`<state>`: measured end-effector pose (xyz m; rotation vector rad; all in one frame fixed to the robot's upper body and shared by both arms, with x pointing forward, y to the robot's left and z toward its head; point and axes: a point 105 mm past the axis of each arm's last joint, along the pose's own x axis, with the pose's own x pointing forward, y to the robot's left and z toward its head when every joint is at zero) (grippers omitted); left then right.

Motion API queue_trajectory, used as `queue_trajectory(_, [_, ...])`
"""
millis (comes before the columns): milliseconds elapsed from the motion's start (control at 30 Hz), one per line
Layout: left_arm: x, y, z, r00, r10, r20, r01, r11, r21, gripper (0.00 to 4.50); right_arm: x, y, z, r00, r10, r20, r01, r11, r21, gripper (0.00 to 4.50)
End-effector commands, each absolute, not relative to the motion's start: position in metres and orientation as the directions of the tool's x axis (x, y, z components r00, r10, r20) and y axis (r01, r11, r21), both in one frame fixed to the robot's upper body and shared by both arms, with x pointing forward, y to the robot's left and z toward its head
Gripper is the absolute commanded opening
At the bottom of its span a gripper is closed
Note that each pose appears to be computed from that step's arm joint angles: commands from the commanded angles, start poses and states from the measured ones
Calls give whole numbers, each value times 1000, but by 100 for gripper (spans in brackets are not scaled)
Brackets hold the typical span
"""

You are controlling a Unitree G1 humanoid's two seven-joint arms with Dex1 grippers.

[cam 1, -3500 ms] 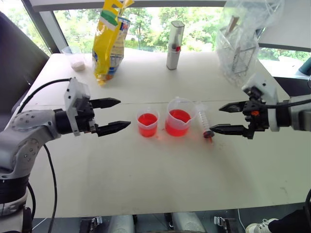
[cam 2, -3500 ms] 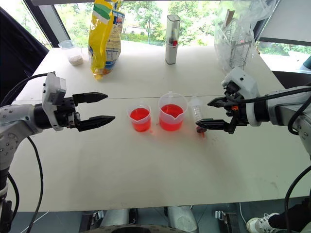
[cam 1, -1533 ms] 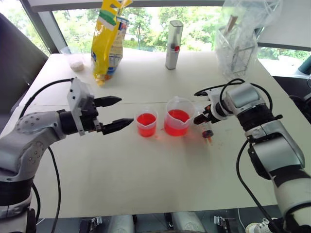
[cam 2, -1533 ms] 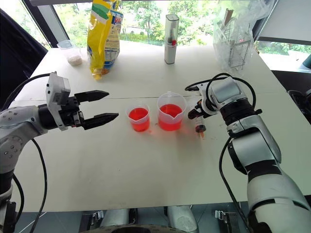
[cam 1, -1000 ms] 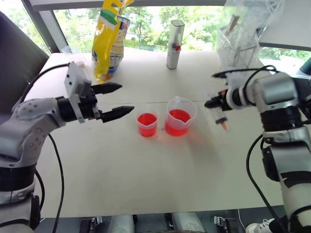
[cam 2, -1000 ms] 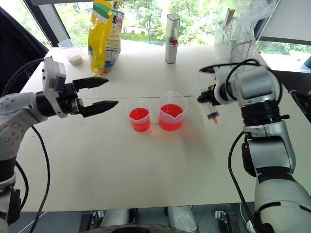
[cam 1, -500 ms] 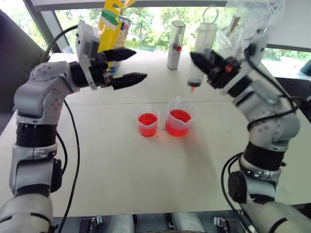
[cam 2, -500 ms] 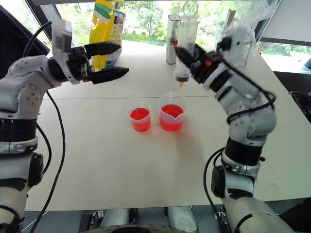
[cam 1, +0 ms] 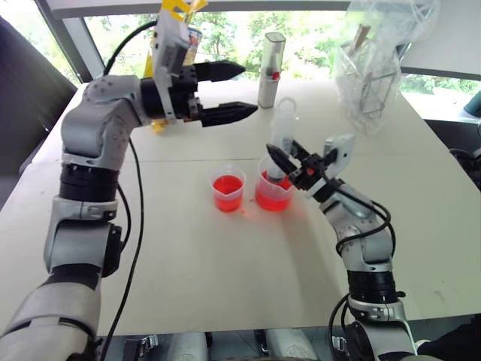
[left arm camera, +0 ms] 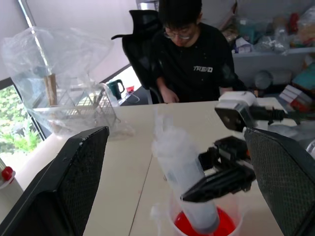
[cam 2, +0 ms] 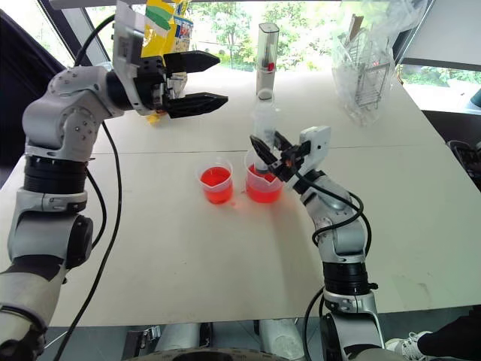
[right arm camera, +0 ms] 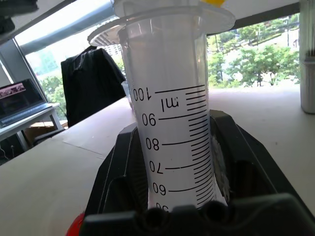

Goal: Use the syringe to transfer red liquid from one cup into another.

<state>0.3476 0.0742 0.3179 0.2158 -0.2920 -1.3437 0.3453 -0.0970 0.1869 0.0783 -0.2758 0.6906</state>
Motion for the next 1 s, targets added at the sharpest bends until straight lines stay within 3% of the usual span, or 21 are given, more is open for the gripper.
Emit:
queue_trajectory(33, [349,65,330,185,-978,101,906,209,367,450,343,-95,188,724,629,285,-637,767,-74,137])
queue_trajectory(433, [371,36,315,196,-976,99,921,218,324,450,338,-92,176,707,673,215,-658,738,-146,137])
queue_trajectory(1000, [371,29,292,160,-986,49,955,167,243,450,338,-94,190,680,703,209,-683,711,-169,137])
